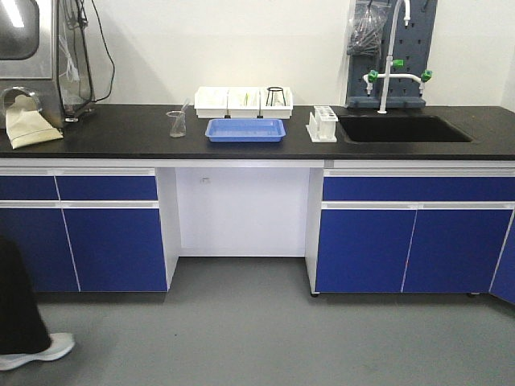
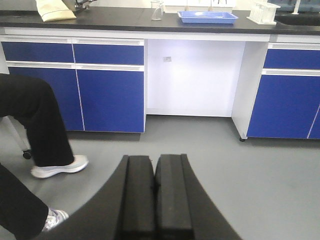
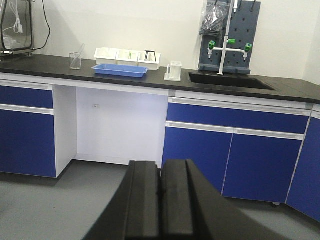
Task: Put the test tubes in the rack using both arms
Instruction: 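Drive the base up to the bench with the beaker and rack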
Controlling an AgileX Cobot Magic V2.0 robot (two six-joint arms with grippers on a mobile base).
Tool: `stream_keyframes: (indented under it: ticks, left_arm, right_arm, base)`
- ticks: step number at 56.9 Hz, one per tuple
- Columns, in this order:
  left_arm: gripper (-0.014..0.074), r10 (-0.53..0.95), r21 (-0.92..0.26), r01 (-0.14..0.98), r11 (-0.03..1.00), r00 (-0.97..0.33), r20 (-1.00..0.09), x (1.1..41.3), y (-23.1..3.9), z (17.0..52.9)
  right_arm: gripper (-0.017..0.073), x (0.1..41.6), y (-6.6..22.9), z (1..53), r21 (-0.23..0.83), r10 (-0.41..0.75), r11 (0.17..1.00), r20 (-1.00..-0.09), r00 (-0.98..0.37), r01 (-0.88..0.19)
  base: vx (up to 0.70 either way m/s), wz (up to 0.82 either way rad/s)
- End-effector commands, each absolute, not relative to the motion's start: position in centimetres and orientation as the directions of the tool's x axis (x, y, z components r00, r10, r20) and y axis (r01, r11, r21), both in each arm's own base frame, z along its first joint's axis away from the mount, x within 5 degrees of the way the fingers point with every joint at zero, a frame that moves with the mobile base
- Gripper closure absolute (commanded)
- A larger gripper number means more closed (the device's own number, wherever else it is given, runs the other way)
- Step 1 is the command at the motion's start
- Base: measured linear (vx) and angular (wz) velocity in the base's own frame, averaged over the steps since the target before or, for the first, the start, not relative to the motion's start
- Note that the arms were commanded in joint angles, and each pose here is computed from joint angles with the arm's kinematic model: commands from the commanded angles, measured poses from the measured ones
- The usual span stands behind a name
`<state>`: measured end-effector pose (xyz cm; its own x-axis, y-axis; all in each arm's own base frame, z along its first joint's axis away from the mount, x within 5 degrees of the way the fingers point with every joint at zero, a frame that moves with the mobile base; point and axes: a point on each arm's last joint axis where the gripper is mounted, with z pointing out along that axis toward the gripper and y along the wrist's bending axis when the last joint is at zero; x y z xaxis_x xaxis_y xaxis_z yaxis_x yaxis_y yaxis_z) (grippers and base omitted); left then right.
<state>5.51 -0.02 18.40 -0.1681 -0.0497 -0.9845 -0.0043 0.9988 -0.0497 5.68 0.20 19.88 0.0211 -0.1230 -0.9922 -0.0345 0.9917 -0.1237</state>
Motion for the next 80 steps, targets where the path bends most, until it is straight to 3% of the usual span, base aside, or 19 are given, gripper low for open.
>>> stream_keyframes:
  ticks: [1,80]
  left_arm:
    - [0.0598,-0.066,-0.066,0.003,0.998,-0.060,-0.996,5.50,-0.04,20.08]
    - [0.0598,-0.066,-0.066,0.003,0.998,-0.060,-0.996,5.50,-0.04,20.08]
  right_arm:
    - [0.0568,5.62,0.20,20.24,-0.132,-0.129,0.991,-0.987,0.098,-0.021]
    - [0.0568,5.62,0.20,20.24,-0.132,-0.129,0.991,-0.987,0.098,-0.021]
  base:
    - [0.00,-0.01]
    - [0.05,0.01]
